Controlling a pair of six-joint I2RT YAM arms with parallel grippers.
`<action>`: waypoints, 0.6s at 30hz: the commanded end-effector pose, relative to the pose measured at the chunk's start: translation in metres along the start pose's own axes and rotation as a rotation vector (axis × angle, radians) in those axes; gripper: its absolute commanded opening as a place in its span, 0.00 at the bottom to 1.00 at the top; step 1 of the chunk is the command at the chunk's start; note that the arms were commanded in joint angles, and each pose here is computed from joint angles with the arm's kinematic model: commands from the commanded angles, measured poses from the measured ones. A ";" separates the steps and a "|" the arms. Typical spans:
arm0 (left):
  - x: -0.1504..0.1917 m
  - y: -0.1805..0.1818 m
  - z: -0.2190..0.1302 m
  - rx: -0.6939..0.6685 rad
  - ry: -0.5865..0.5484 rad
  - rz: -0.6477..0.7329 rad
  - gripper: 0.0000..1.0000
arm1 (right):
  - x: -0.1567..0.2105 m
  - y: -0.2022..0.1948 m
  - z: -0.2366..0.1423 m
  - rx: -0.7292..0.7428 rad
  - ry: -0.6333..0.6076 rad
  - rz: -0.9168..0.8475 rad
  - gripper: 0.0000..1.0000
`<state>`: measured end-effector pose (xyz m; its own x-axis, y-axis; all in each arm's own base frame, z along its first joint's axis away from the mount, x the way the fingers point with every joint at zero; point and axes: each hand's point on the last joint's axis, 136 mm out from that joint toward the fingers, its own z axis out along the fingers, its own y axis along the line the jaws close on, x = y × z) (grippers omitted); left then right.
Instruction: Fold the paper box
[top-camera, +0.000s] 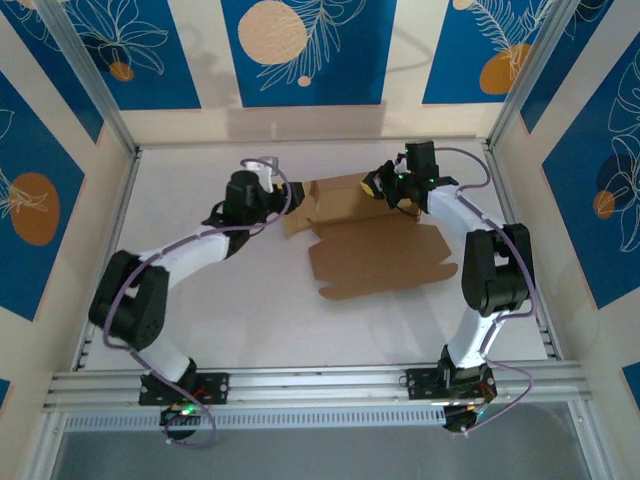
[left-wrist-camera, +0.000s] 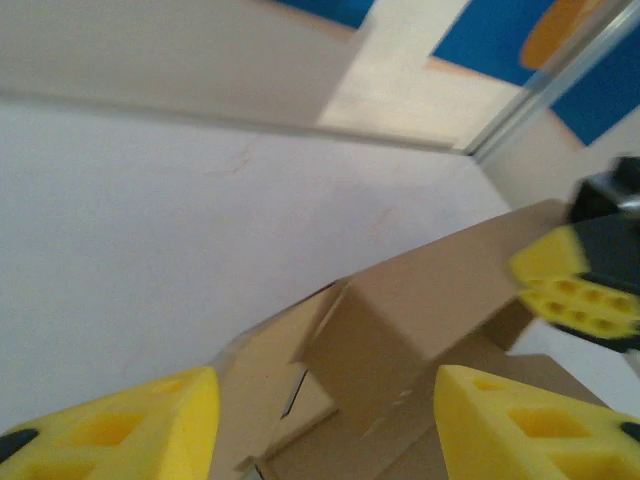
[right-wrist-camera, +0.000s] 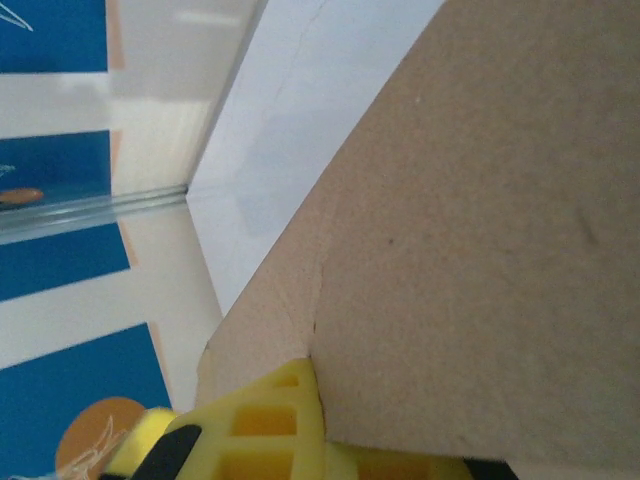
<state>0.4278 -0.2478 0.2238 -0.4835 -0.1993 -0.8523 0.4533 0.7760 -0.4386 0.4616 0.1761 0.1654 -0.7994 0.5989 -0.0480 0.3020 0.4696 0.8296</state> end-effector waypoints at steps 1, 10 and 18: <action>-0.007 -0.017 -0.028 0.106 0.034 0.232 0.61 | 0.024 -0.050 0.003 0.136 0.127 -0.008 0.00; -0.003 0.090 -0.043 -0.258 0.125 0.305 0.61 | 0.032 -0.040 -0.003 0.092 0.109 -0.070 0.00; 0.076 0.065 -0.024 0.066 0.444 0.320 0.60 | 0.036 -0.024 -0.016 0.014 0.112 -0.047 0.00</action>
<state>0.4295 -0.1778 0.1387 -0.5937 0.2266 -0.7721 0.5283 0.8336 -0.1616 0.4356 0.1762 0.1668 -0.8553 0.5097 -0.0930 0.2093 0.5040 0.8379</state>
